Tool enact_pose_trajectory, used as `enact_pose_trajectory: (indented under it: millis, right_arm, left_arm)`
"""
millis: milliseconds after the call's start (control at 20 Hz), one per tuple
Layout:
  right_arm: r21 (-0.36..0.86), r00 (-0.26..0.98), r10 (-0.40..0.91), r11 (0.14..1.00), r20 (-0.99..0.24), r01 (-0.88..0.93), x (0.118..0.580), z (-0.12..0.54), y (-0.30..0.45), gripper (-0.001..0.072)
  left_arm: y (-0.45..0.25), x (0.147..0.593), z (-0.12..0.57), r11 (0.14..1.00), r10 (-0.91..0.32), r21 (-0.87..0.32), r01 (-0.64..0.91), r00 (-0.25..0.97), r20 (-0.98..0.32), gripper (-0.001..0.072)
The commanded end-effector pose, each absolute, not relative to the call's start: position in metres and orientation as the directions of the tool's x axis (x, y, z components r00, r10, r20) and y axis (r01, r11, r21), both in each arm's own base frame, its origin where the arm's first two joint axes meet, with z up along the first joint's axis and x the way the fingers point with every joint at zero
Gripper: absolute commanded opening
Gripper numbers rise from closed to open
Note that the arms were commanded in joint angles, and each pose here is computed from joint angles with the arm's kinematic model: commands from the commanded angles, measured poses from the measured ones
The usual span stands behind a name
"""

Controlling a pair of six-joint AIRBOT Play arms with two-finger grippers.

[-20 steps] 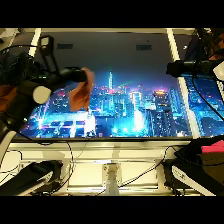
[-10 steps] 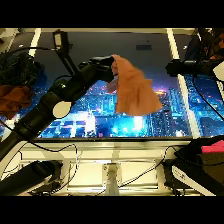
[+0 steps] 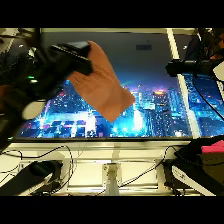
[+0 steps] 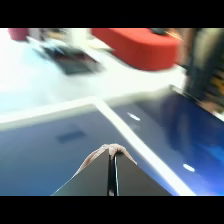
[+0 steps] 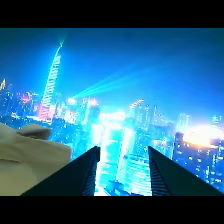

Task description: Fold the clothes and pants, and hang the long-sleeved shirts on hangers.

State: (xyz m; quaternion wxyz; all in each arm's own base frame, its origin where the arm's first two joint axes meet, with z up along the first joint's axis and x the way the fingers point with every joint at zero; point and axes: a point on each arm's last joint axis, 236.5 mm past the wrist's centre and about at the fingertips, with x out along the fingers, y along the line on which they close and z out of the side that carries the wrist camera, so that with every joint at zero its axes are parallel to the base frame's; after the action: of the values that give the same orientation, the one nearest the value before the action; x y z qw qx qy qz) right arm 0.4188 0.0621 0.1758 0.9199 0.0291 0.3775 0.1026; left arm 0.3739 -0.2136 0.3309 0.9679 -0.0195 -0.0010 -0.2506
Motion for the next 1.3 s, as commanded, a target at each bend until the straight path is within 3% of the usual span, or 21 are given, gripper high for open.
enact_pose_trajectory:
  millis: [0, 150, 300, 650, 950, 1000, 1050, 1100, 1250]
  right_arm:
    - [0.130, 0.694, 0.211, 0.977, -0.688, -0.167, 0.419, 0.176, 0.062, 0.0357]
    - [0.130, 0.694, 0.211, 0.977, -0.688, -0.167, 0.419, 0.176, 0.062, 0.0357]
    - [0.131, 0.694, 0.211, 0.977, -0.688, -0.167, 0.419, 0.176, 0.062, 0.0357]
    - [0.131, 0.694, 0.211, 0.977, -0.689, -0.167, 0.419, 0.176, 0.062, 0.0357]
    - [0.093, 0.698, 0.177, 0.983, -0.694, -0.157, 0.420, 0.175, 0.054, 0.0357]
    - [0.083, 0.699, 0.169, 0.984, -0.695, -0.155, 0.420, 0.174, 0.052, 0.0358]
    - [0.080, 0.699, 0.165, 0.985, -0.696, -0.154, 0.420, 0.174, 0.051, 0.0386]
    - [0.077, 0.699, 0.163, 0.985, -0.696, -0.153, 0.420, 0.174, 0.051, 0.0386]
    - [0.071, 0.696, 0.158, 0.986, -0.700, -0.152, 0.419, 0.173, 0.050, 0.0386]
  left_arm:
    - [-0.140, 0.364, 0.353, 0.941, -0.338, -0.004, 0.338, 0.941, 0.012, 0.0010]
    - [-0.124, 0.359, 0.347, 0.953, -0.303, -0.007, 0.303, 0.953, -0.032, 0.0010]
    - [-0.152, 0.368, 0.310, 0.935, -0.353, -0.030, 0.353, 0.923, -0.151, 0.0010]
    - [-0.339, 0.372, 0.144, 0.771, -0.597, -0.084, 0.631, 0.671, -0.440, 0.0011]
    - [-0.462, 0.315, 0.038, 0.602, -0.723, -0.085, 0.794, 0.497, -0.479, 0.0025]
    - [-0.470, 0.305, 0.030, 0.585, -0.730, -0.083, 0.807, 0.479, -0.488, 0.0101]
    - [-0.474, 0.299, 0.027, 0.575, -0.734, -0.083, 0.814, 0.467, -0.494, 0.0319]
    - [-0.476, 0.296, 0.028, 0.570, -0.737, -0.083, 0.817, 0.464, -0.492, 0.0468]
    - [-0.470, 0.303, 0.045, 0.580, -0.742, -0.085, 0.810, 0.482, -0.466, 0.0480]
